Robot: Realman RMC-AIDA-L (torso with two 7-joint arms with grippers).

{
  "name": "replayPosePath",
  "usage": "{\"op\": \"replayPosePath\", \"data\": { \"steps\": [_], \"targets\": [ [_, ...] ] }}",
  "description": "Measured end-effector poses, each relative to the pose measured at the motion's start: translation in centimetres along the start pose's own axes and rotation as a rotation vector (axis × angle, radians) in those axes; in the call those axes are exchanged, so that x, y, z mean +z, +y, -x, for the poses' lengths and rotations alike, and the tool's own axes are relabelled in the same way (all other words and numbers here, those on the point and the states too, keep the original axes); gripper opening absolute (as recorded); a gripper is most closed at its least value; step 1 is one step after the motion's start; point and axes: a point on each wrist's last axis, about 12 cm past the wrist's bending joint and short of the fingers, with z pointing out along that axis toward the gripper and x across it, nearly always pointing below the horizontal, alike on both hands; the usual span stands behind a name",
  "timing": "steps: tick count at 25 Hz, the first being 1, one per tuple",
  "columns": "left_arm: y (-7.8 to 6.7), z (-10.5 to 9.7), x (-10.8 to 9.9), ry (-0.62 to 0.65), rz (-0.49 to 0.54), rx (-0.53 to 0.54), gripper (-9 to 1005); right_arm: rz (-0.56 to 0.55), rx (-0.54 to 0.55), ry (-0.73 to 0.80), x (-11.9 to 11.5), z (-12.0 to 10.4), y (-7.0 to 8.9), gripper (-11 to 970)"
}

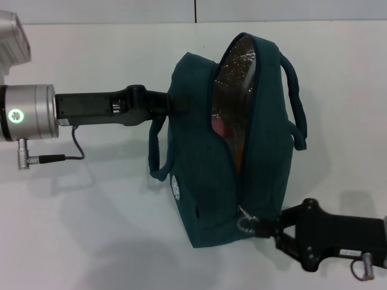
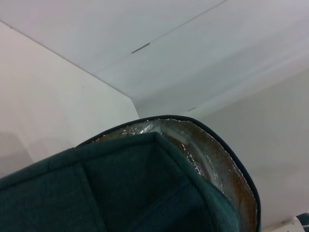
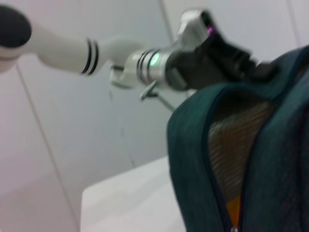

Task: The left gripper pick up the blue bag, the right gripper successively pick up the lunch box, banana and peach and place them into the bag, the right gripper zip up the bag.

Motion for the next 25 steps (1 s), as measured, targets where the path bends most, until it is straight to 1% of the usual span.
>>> {"op": "replayPosePath", "data": {
  "steps": [6, 12, 14, 20, 25],
  "targets": [
    [0.0, -0.1, -0.1, -0.001, 0.001, 0.001, 135, -0.057, 0.021, -0.09, -2.0, 0.1, 0.3, 7],
    [0.0, -0.1, -0.1, -0.002, 0.001, 0.001, 135, -0.101, 0.026, -0.13, -3.1, 0.2, 0.3, 7],
    [0.0, -0.1, 0.0, -0.001, 0.0, 0.009, 135, -0.101, 0.023, -0.14, -3.1, 0.2, 0.4, 7],
    [0.1, -0.3, 0.1, -0.003, -0.006, 0.081, 136, -0.077, 0.003, -0.166, -2.6, 0.9, 0.2, 7],
    [0.3, -0.7, -0.6, -0.068, -0.02, 0.111, 136, -0.052, -0.023, -0.228, -2.6, 1.8, 0.4, 7]
  ]
}}
